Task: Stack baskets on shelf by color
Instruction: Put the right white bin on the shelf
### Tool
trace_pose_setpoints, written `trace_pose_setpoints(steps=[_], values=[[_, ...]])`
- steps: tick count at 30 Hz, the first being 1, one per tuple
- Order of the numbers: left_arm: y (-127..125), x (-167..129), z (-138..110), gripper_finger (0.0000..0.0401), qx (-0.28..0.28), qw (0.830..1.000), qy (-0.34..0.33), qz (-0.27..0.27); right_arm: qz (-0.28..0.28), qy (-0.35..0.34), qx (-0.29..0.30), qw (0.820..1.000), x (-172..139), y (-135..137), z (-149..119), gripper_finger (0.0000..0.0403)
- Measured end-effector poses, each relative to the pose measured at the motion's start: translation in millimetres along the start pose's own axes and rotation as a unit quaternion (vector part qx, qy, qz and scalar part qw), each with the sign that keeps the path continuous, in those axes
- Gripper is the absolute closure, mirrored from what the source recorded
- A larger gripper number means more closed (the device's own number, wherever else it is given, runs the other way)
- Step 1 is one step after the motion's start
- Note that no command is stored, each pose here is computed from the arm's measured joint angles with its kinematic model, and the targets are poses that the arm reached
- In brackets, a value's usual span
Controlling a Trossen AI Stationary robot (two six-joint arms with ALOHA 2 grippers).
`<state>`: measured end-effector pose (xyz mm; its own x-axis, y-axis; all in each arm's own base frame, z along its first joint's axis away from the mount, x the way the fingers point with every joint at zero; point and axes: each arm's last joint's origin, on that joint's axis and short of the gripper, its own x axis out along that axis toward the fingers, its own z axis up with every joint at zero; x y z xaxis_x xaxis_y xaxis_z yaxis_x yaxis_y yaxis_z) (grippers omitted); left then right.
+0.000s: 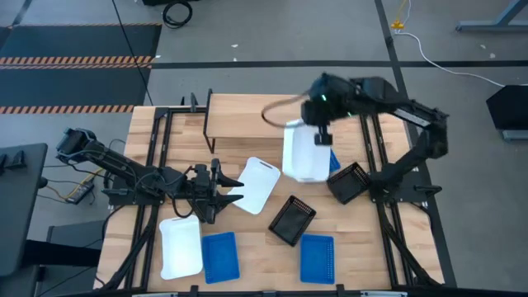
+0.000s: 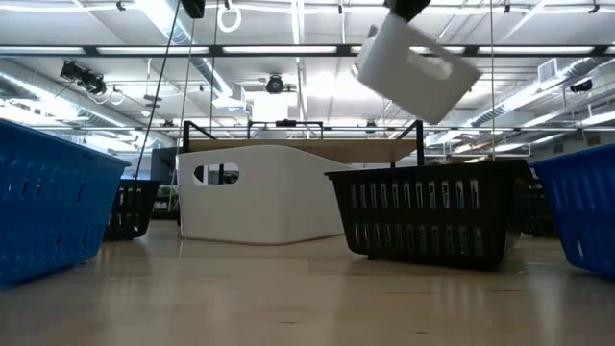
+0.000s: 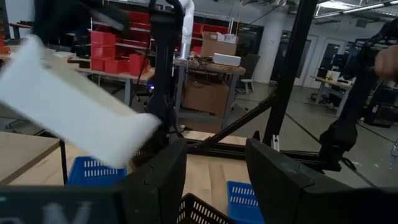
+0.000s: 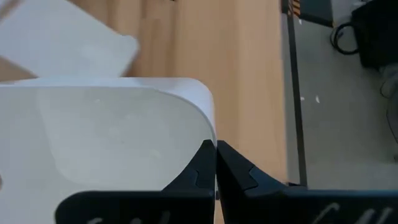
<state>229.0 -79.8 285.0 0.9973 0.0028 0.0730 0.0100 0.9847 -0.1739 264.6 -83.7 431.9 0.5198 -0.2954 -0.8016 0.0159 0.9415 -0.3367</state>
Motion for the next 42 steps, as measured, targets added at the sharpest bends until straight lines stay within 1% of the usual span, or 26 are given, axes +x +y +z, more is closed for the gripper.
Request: trace_pose_setpoints(steps=[5,12,17,23,27,30,32,35,37,39,40,42], values=[[6,2,1,0.0229,0.013,1.000,-0.003,0.013,-0.006,0.004,0.005,1.000,18,-39,6,0.0398],[25,7,6,0.0229,0.014,0.997,-0.020,0.069,-0.018,-0.008,-0.007,1.000,38,-89,10,0.0397],[35,9,7,0.0229,0.017,0.995,-0.021,0.091,-0.012,-0.004,0.017,1.000,60,-120,2,0.0397],[42,10,5,0.0229,0.025,0.994,-0.007,0.106,-0.003,0.031,0.049,0.998,91,-145,-15,0.0384],[46,11,4,0.0229,0.035,0.993,-0.002,0.114,0.001,0.050,0.058,0.997,107,-154,-22,0.0357],[47,11,4,0.0229,0.037,0.993,0.001,0.116,0.000,0.052,0.060,0.997,108,-155,-24,0.0327],[47,11,4,0.0229,0.039,0.992,0.002,0.116,-0.009,0.041,0.059,0.997,107,-157,-22,0.0305],[47,11,4,0.0229,0.043,0.992,0.002,0.116,-0.030,0.031,0.053,0.998,99,-155,-17,0.0270],[47,10,5,0.0229,0.044,0.992,0.000,0.116,-0.046,0.024,0.046,0.998,88,-150,-12,0.0249],[47,10,5,0.0229,0.045,0.992,-0.002,0.116,-0.049,0.014,0.046,0.998,77,-143,-7,0.0233],[47,9,6,0.0229,0.049,0.992,-0.001,0.116,-0.044,0.007,0.049,0.998,72,-137,-4,0.0227],[46,8,8,0.0229,0.049,0.992,-0.007,0.115,-0.014,-0.002,0.056,0.998,63,-124,1,0.0220]])
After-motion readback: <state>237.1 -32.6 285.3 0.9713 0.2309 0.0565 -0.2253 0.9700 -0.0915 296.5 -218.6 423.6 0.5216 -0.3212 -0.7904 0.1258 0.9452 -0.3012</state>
